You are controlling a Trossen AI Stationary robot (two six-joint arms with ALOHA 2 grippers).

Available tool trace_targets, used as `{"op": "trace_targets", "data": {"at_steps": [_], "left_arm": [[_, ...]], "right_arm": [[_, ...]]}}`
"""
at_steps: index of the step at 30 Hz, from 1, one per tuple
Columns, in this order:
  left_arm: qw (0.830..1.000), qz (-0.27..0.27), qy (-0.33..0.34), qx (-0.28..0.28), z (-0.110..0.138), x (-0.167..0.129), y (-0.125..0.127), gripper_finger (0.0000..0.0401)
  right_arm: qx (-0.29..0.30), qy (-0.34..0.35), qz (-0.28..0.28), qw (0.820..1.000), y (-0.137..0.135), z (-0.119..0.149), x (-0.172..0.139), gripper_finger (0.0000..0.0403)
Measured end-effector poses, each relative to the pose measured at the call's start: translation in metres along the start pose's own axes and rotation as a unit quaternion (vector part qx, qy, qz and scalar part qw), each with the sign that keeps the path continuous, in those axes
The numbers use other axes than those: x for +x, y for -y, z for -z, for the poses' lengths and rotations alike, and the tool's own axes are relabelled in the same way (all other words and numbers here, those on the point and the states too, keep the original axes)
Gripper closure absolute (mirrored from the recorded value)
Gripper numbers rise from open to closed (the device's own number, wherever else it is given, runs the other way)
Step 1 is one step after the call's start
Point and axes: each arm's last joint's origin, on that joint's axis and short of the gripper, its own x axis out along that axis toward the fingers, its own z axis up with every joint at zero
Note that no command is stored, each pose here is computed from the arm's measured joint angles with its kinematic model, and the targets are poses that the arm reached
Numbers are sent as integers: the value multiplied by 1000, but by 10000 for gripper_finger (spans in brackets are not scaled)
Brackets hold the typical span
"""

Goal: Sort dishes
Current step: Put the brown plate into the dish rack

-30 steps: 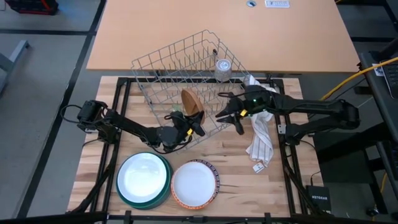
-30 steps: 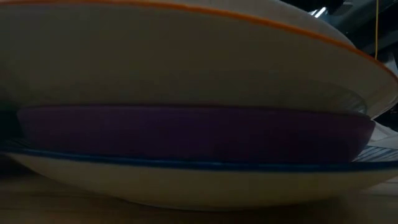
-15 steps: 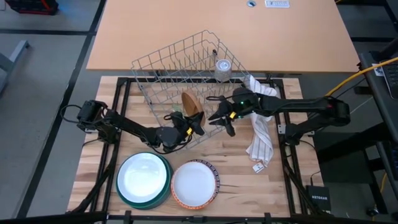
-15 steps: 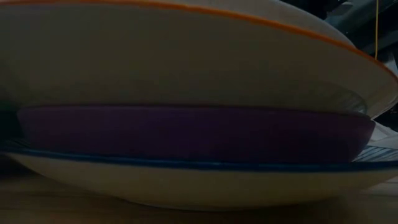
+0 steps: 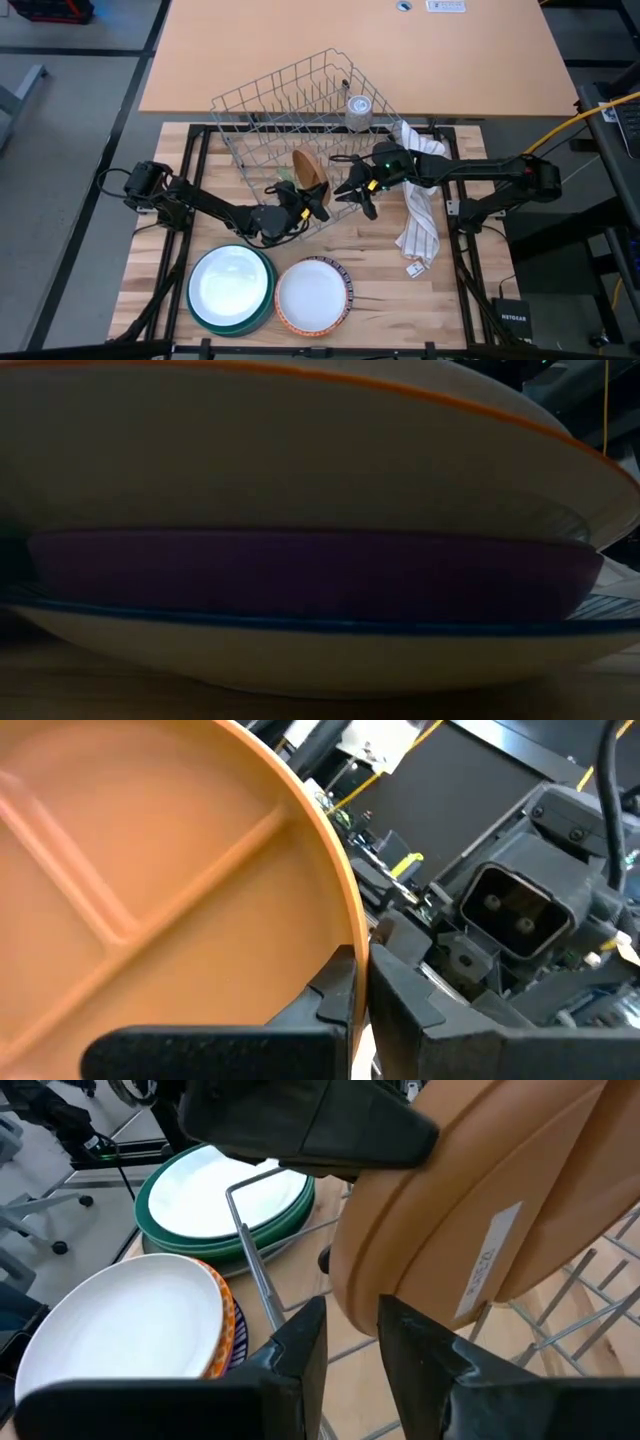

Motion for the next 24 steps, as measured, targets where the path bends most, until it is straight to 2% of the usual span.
{"op": "trace_targets", "data": {"at_steps": [3,9,24], "left_arm": [[1000,9,-10,-7,1,0,0,386],[997,5,-7,-74,1,0,0,386],[998,-19,-19,-52,6,0,-7,386]], "right_arm": [[0,1,0,1000,0,0,0,306],[0,1,0,1000,0,0,0,306],[-5,16,-30,999,-2,-3,0,306]]}}
